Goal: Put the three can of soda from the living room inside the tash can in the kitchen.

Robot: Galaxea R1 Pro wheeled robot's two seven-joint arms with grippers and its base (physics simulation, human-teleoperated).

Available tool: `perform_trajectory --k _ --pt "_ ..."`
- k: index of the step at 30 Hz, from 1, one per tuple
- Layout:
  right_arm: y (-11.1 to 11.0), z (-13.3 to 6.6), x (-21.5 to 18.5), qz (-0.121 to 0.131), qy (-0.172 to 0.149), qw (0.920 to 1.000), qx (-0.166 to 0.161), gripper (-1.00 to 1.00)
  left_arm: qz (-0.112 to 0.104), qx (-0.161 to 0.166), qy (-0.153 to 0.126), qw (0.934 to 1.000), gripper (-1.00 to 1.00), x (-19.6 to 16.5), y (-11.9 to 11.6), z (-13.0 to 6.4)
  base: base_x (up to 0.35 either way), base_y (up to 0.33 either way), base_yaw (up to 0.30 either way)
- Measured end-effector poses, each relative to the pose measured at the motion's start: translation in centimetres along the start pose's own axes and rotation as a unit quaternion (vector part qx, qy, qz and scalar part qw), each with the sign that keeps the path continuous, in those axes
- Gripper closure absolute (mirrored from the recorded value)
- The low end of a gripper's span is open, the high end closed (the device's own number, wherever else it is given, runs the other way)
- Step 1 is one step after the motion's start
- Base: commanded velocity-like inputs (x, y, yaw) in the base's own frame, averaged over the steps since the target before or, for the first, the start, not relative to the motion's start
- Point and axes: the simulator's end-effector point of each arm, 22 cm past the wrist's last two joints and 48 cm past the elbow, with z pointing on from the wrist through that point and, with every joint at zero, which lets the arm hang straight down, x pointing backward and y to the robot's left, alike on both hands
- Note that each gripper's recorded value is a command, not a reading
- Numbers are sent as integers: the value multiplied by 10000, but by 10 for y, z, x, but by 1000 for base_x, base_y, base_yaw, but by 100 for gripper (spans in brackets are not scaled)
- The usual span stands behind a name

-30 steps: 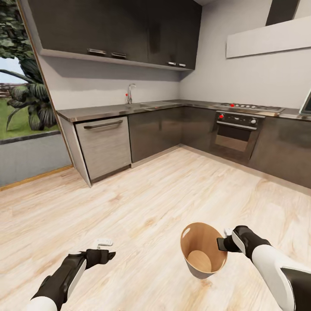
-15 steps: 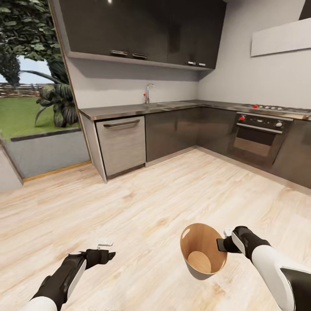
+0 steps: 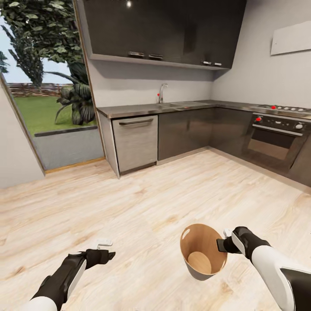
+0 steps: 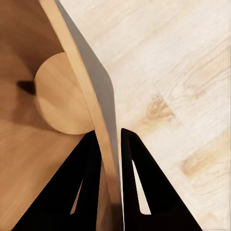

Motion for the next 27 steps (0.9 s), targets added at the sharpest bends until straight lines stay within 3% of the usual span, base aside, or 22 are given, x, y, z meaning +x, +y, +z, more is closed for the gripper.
perform_trajectory --k 14,27 --pt "0 7 9 -91 46 9999 36 100 -1 3 37 10000 -100 4 0 3 -205 14 80" --pt "5 15 15 -120 126 9998 11 100 -14 1 117 9999 -100 11 1 7 -255 192 146"
